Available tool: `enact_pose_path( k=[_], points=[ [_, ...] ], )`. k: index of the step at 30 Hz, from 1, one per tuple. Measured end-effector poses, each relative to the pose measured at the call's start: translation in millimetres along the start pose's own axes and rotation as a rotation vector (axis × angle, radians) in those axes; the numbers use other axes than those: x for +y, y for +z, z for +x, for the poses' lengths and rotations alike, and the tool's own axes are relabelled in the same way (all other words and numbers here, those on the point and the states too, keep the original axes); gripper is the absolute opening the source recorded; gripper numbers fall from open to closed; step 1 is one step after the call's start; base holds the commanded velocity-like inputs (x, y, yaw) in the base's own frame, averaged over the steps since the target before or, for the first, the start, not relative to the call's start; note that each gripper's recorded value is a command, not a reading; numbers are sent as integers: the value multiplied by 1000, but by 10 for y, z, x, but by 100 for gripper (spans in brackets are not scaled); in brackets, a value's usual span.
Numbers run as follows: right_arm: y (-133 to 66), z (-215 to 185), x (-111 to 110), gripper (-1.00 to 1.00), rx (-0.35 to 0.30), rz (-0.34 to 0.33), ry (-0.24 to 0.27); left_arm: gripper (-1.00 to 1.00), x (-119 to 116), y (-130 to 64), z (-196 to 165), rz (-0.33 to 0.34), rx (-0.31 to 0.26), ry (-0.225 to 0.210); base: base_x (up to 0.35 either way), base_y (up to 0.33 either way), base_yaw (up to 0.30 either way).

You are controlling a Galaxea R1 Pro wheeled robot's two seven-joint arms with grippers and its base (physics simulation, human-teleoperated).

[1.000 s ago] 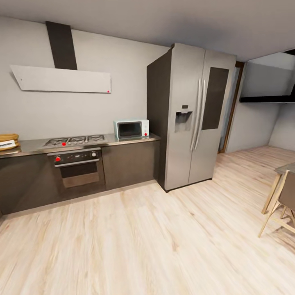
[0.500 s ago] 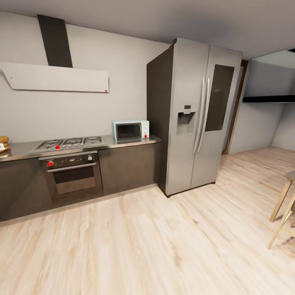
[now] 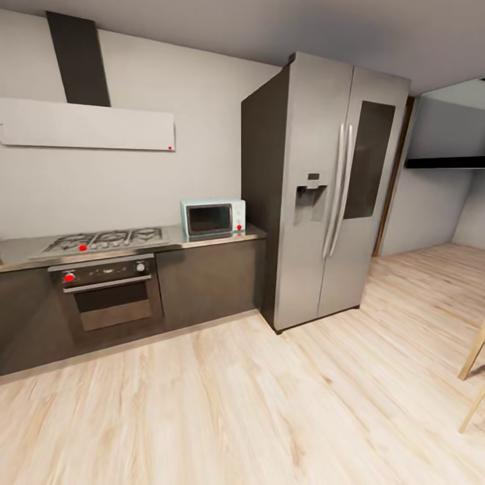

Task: In the kitchen, take the popcorn bag from the countertop, put it into the microwave, and heat it until the popcorn is cooked so the cooked popcorn ends up inside the bag.

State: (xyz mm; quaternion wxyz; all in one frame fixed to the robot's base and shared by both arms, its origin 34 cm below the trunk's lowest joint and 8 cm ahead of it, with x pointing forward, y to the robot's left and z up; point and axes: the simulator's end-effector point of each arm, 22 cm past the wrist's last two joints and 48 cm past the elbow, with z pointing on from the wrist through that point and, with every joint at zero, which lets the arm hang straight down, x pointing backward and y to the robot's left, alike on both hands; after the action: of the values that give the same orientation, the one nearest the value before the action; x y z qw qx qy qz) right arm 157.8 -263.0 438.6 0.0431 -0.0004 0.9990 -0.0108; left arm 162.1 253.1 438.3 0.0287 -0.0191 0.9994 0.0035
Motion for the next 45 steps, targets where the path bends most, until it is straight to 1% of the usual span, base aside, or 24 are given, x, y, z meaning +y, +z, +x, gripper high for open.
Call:
enact_pose_path(
  k=[12, 20, 45],
  points=[
    [0, 3, -41, 100, 0, 4, 7, 100, -36, 0, -6, 5, -1, 4, 326, 0, 0],
    [0, -1, -27, 100, -1, 2, -3, 100, -30, 0, -9, 4, -3, 5, 326, 0, 0],
    [0, 4, -32, 100, 0, 3, 0, 100, -22, 0, -13, 2, -4, 3, 326, 0, 0]
  ],
)
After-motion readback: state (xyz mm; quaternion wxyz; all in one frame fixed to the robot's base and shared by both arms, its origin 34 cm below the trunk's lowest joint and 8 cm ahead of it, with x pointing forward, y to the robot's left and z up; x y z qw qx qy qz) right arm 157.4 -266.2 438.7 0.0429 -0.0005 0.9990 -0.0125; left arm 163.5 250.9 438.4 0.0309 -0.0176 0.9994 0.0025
